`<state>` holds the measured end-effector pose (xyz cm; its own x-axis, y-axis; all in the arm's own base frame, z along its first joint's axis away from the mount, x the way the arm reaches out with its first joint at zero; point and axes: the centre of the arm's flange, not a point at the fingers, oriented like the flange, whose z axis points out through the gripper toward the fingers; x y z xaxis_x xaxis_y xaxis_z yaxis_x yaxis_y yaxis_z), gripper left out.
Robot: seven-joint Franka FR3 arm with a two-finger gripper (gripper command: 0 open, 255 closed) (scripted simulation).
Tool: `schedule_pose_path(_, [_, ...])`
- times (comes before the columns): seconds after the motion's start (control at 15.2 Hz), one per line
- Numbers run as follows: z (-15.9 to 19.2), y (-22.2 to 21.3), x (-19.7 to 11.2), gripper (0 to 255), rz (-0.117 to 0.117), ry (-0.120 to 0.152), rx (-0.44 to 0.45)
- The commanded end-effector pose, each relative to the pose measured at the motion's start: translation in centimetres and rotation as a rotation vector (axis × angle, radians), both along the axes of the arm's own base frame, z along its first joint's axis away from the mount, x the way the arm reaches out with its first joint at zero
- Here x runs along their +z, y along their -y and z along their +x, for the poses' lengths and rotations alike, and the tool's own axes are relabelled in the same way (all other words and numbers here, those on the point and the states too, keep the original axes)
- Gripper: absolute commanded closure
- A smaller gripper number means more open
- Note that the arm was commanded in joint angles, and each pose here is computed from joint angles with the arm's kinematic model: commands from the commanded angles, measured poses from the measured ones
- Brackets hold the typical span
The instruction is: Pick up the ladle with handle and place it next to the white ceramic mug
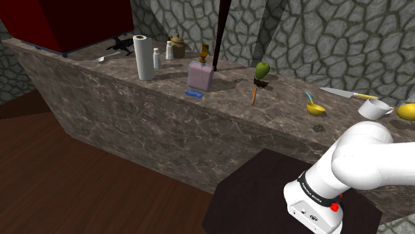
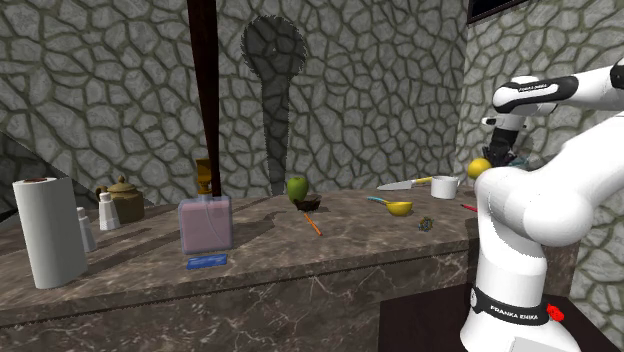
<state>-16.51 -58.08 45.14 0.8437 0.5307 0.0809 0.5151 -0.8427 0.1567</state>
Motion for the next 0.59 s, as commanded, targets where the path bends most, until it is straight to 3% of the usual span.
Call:
schedule_pose_path(0.0, [0.0, 0.0, -1.0, 255, 0.000, 0.000, 0.000])
schedule_pose_path(0.53, [0.0, 0.0, -5.2, 255, 0.000, 0.000, 0.000])
